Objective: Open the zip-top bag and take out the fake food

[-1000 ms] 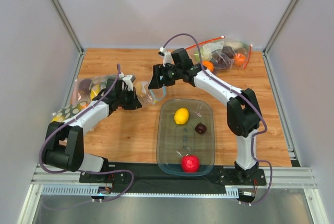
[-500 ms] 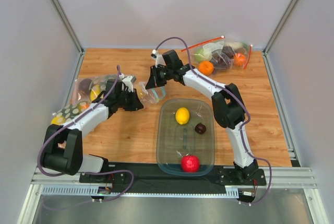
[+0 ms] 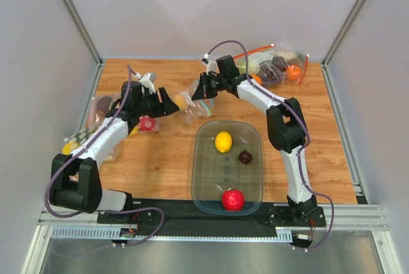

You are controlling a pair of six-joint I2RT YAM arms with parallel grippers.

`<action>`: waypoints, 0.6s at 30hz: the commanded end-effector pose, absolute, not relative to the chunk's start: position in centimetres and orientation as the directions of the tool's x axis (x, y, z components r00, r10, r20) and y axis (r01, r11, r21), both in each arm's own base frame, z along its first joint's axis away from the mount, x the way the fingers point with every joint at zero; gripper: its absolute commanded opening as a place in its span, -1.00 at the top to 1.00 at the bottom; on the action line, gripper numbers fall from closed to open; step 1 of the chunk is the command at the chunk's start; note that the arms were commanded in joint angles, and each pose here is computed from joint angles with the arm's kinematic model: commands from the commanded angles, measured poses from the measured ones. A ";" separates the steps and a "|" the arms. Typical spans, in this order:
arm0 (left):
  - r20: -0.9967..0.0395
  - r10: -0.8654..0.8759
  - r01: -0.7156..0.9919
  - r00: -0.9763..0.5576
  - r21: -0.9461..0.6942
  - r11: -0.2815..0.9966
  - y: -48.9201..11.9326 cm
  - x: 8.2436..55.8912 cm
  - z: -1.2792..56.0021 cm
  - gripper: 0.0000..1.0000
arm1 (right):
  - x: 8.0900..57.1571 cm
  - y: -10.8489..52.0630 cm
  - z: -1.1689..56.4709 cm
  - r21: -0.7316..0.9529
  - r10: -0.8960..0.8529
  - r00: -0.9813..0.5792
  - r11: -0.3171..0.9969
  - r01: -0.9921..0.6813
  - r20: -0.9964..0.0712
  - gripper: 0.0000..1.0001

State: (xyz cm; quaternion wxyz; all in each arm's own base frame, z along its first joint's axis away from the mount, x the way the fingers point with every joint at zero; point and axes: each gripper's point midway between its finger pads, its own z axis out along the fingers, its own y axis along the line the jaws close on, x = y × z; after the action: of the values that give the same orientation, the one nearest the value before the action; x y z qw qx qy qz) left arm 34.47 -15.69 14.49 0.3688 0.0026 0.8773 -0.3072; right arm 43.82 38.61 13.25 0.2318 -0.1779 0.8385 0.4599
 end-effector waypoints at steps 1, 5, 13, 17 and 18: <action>-0.640 -0.369 0.214 -0.674 -0.647 0.732 -16.6 38.4 18.9 -0.39 | 42.7 37.6 13.4 0.669 -0.132 -0.809 0.494 -0.555 -0.573 0.99; -0.624 -0.408 0.177 -0.666 -0.664 0.727 -17.1 42.3 20.0 -0.43 | 41.8 37.0 12.7 0.668 -0.137 -0.810 0.497 -0.554 -0.570 0.99; -0.555 -0.400 0.069 -0.730 -0.641 0.764 -16.6 43.5 15.3 -0.40 | 40.8 36.4 13.0 0.665 -0.129 -0.804 0.496 -0.559 -0.580 0.99; -0.552 -0.388 0.033 -0.738 -0.605 0.796 -15.6 42.2 13.8 -0.40 | 40.9 36.0 12.7 0.665 -0.120 -0.810 0.509 -0.547 -0.574 0.99; -0.548 -0.384 0.021 -0.743 -0.593 0.805 -15.3 41.8 13.4 -0.40 | 41.0 35.8 12.7 0.666 -0.116 -0.813 0.513 -0.541 -0.571 0.99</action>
State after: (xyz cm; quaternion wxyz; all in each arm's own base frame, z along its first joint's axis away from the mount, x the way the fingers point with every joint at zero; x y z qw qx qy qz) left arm 42.63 -16.26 12.56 0.3335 -0.0972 0.8840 -0.3129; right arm 40.15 35.80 9.35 0.1872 -0.1781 0.8589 0.4423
